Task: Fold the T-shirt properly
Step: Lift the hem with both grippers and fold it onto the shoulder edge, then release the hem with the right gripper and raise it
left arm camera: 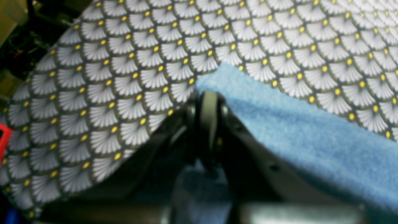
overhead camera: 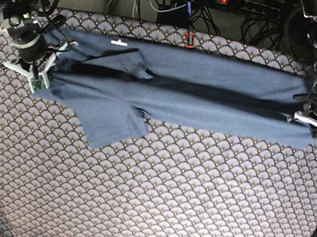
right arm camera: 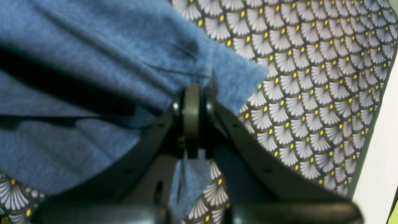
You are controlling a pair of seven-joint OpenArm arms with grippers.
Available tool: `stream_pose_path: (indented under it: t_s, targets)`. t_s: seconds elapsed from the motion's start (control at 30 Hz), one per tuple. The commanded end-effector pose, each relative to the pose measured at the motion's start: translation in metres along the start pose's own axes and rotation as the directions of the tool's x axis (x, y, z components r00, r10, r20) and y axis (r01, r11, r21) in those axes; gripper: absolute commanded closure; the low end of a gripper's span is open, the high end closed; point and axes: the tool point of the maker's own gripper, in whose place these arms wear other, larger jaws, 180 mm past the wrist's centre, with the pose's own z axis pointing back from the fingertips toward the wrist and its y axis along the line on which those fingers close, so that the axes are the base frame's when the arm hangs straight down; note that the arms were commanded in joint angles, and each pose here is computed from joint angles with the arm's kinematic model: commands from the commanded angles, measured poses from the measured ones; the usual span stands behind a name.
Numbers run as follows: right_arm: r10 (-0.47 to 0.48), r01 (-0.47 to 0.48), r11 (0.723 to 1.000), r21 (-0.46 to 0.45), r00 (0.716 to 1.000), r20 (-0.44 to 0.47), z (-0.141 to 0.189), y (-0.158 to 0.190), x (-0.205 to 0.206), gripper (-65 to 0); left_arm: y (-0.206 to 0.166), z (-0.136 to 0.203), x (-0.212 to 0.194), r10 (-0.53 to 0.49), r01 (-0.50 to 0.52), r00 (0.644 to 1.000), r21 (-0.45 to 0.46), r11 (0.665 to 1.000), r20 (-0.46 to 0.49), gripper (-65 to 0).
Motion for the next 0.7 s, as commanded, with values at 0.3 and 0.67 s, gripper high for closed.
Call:
stream_pose_path:
  t_s: [0.3, 0.67]
  targets:
    - [0.011, -0.011, 1.000, -0.013, 1.000, 0.006, 0.005, -0.003, -0.002, 0.0, 0.008, 0.001, 0.011, -0.015, 0.014, 0.999, 0.015, 1.000, 0.037, -0.6]
    - [0.004, -0.005, 1.000, -0.003, 0.998, -0.062, 0.007, 0.001, -0.018, 0.0, 0.008, 0.001, 0.009, -0.014, 0.013, 0.999, 0.015, 1.000, 0.031, -17.5]
